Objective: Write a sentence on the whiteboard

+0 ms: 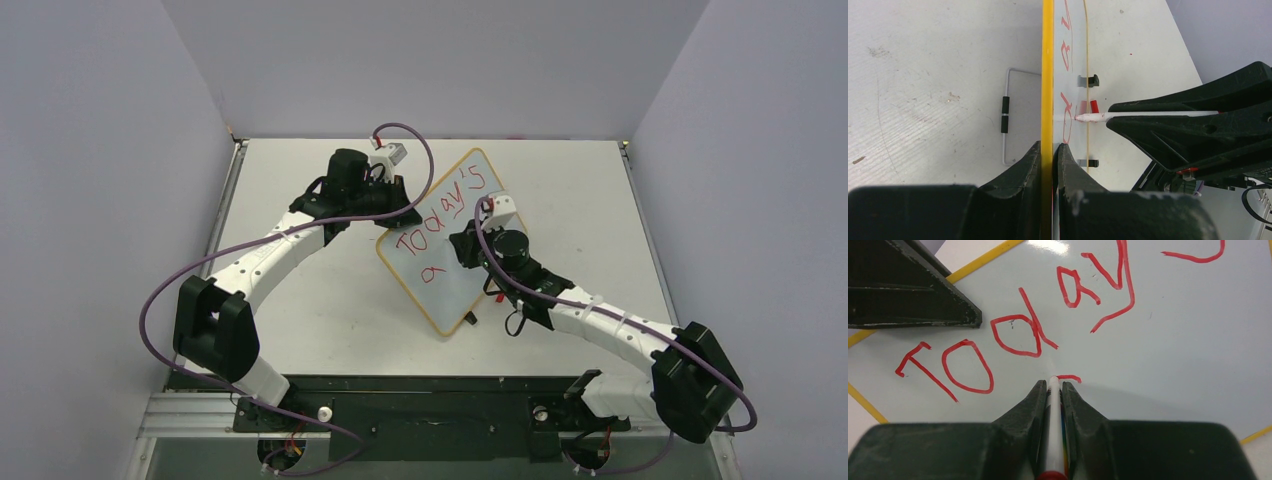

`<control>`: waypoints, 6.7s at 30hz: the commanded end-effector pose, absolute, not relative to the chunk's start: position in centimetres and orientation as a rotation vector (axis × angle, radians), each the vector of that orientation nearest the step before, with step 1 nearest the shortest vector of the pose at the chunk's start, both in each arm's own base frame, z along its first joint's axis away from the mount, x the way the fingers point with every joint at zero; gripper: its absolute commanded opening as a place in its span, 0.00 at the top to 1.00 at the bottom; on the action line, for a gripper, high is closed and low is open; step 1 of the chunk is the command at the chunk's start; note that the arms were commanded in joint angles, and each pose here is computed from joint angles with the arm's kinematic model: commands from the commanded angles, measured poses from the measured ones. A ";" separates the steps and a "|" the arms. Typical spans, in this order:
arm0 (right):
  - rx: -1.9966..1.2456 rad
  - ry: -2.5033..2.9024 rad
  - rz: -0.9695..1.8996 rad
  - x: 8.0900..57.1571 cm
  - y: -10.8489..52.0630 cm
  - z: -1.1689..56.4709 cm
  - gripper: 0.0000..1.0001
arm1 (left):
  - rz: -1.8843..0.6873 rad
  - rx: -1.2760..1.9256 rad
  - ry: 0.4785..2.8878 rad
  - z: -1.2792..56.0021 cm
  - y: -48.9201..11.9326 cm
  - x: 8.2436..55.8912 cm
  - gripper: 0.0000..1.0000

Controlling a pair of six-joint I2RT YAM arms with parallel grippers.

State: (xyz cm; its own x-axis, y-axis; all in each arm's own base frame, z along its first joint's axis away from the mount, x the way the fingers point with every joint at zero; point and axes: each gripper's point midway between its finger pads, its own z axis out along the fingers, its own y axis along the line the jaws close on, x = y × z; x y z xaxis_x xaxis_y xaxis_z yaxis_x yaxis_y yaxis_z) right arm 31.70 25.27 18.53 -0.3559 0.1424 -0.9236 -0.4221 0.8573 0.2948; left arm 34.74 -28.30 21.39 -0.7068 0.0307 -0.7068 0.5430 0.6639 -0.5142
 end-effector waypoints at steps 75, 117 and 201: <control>-0.156 1.939 0.459 30.3 24.2 14.8 1.00 | -0.848 0.477 2.106 22.5 -27.1 36.0 1.00; -0.203 1.806 0.547 28.3 27.0 23.7 1.00 | -0.851 0.477 2.105 22.6 -27.1 35.9 1.00; -0.105 1.867 0.466 31.3 22.5 21.7 1.00 | -0.857 0.474 2.097 22.8 -27.1 35.9 1.00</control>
